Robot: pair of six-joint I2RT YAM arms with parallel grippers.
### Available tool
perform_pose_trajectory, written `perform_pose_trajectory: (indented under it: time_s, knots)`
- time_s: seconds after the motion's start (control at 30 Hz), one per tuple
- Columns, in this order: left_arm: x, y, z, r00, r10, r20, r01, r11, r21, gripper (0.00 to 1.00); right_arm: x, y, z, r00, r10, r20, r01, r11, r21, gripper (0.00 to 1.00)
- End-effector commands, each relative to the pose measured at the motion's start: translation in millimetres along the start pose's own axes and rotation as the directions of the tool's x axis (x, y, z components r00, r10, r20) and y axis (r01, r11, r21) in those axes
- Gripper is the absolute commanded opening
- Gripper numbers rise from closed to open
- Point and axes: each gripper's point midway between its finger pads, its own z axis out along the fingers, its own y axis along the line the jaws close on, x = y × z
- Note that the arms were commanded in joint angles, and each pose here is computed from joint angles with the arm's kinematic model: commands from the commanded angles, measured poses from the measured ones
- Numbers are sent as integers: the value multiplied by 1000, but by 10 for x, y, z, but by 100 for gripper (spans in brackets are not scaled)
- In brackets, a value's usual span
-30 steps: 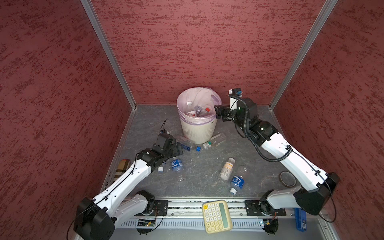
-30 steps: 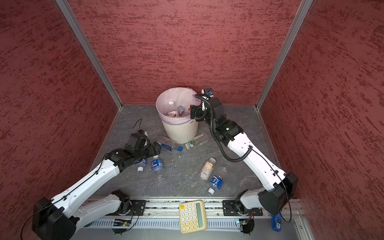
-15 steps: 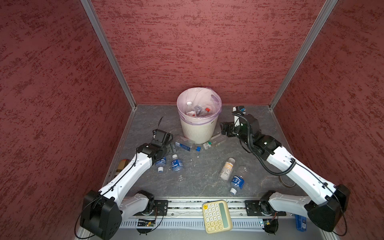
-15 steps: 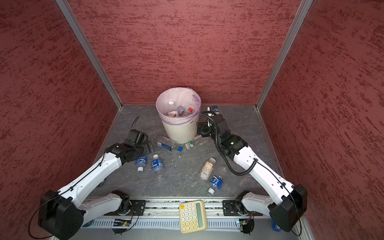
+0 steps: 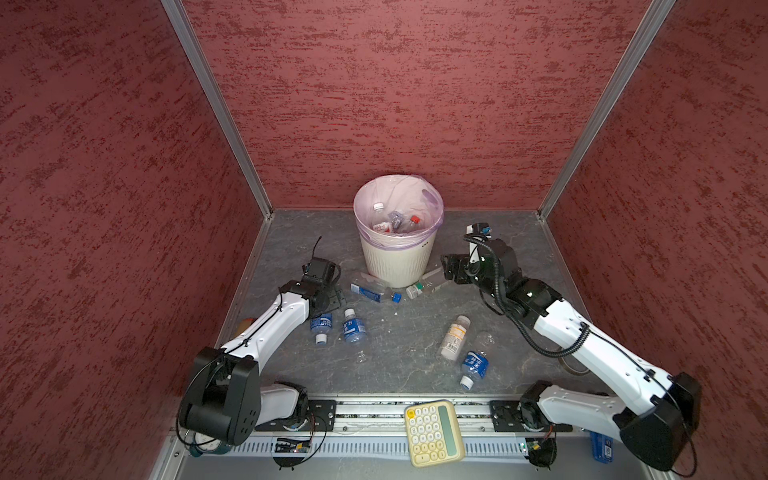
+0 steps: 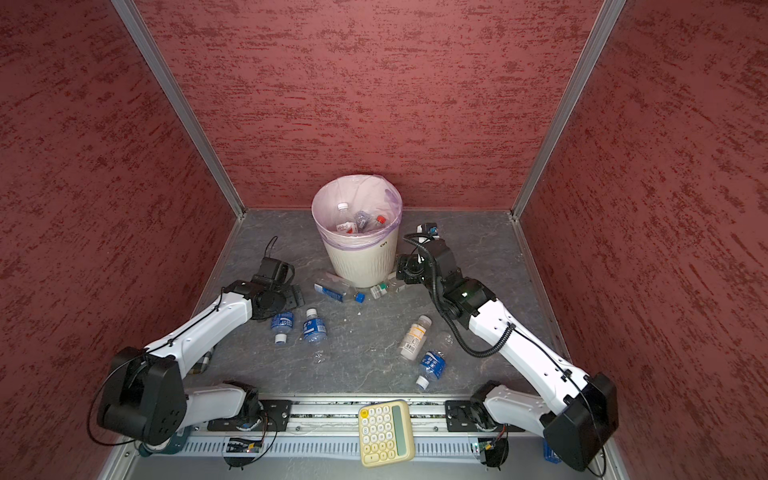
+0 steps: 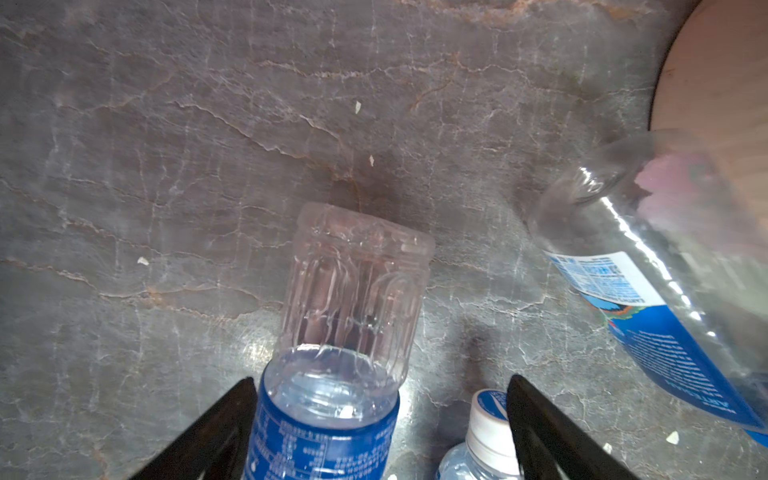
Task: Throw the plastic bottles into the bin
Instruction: 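Lower the left gripper onto the upright blue-labelled bottle and close on it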
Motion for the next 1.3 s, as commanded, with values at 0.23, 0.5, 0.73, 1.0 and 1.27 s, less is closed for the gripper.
perform_pose_trajectory:
  time_s: [0.23,0.5,0.73,1.0,1.27]
  knots:
    - [73,55,225,999,-19,-40,18,1000,-12,93,52,50,44,998,58,-3,-58,997,-41,80]
    - [99,73,312,998,-31,-63,31,999,-7,86,175,38,93,997,72,-36,-74,996,-43,74]
    - [115,53,398,995,-35,-89,35,999,1,80,246,5,103,996,78,-52,-80,996,-33,70]
    - [153,56,513,991,-42,-127,41,999,-9,76,260,-10,102,995,81,-55,-83,996,-27,67]
    - [134,57,472,992,-40,-117,40,999,-2,59,257,2,113,995,83,-58,-84,996,-30,65]
